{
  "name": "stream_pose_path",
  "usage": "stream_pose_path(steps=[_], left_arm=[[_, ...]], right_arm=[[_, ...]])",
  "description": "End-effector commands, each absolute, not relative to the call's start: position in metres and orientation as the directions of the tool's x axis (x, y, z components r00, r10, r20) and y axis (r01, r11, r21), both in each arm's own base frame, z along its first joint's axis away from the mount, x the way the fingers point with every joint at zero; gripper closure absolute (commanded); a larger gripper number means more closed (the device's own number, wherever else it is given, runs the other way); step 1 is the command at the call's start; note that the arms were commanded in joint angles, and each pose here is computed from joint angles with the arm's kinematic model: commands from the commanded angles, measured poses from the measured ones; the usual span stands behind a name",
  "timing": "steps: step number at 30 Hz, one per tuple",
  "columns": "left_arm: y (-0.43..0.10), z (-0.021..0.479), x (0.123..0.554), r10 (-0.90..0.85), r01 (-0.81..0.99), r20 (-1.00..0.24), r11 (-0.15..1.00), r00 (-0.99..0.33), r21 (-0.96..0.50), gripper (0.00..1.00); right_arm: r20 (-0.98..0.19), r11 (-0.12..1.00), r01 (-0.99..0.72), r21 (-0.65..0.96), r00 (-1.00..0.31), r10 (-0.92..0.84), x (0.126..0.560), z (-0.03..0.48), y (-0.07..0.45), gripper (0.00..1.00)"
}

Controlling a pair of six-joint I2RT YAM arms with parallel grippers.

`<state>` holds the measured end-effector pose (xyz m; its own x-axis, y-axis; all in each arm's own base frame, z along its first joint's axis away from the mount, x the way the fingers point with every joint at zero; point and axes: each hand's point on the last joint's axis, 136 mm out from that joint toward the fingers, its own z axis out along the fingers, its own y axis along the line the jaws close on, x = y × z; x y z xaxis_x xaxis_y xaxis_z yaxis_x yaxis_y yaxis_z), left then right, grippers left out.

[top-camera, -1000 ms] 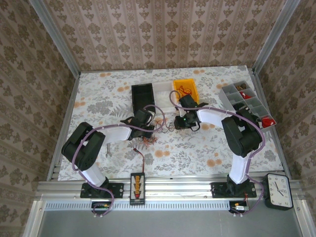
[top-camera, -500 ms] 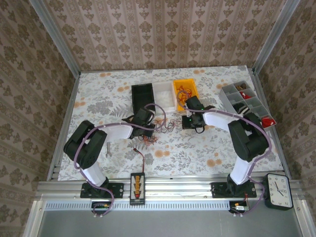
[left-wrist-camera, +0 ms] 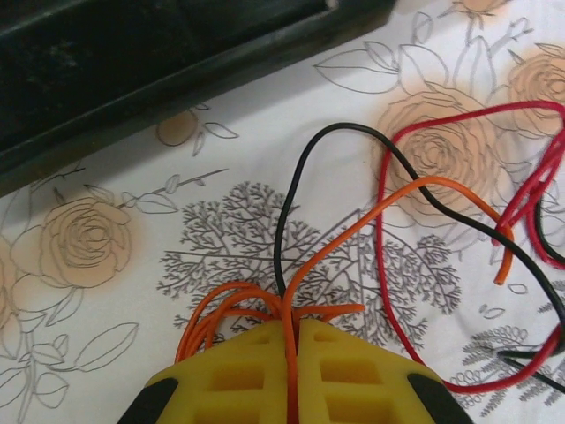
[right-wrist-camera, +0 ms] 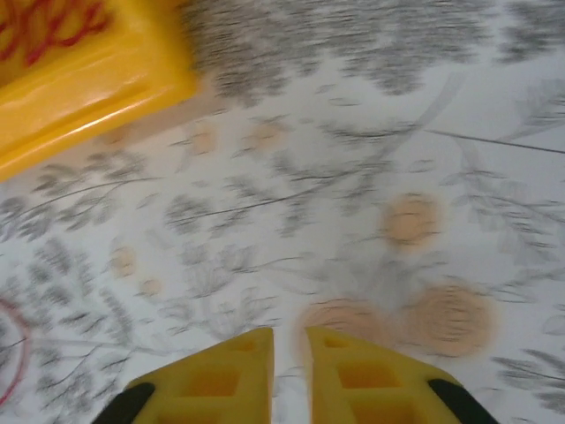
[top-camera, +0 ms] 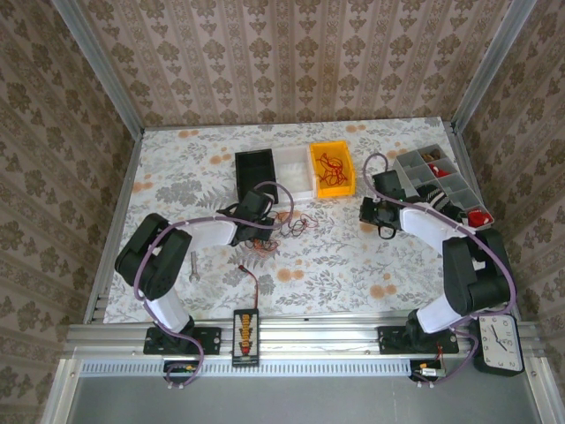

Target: Untangle the cables

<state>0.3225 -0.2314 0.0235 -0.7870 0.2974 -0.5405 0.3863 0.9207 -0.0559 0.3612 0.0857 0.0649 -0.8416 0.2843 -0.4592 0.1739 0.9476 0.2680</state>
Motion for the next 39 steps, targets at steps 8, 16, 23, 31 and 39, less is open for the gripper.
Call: stream_pose_path(steps=[8,16,23,31,39], left_arm=[[-0.245,0.017,0.314,0.373,0.460,-0.502,0.886,-0.780,-0.056,1.00],[-0.242,0.015,0.311,0.369,0.454,-0.494,0.889,-0.787,-0.059,1.00],[-0.243,0.011,0.311,0.368,0.451,-0.488,0.891,-0.792,-0.061,1.00],[-0.243,0.009,0.311,0.370,0.453,-0.485,0.889,-0.792,-0.062,1.00],[-0.241,0.008,0.310,0.365,0.447,-0.483,0.893,-0.796,-0.061,1.00]], right_arm=[[-0.404,0.897,-0.321,0.304,-0.896,-0.184,0.352,0.056,0.233,0.52],[-0.386,0.894,-0.391,0.220,-0.876,-0.288,0.347,0.044,0.243,0.58],[-0.382,0.888,-0.423,0.180,-0.862,-0.333,0.345,0.046,0.239,0.58],[-0.374,0.865,-0.492,0.097,-0.824,-0.426,0.347,0.042,0.247,0.57],[-0.349,0.849,-0.528,0.030,-0.801,-0.486,0.349,0.034,0.249,0.57]])
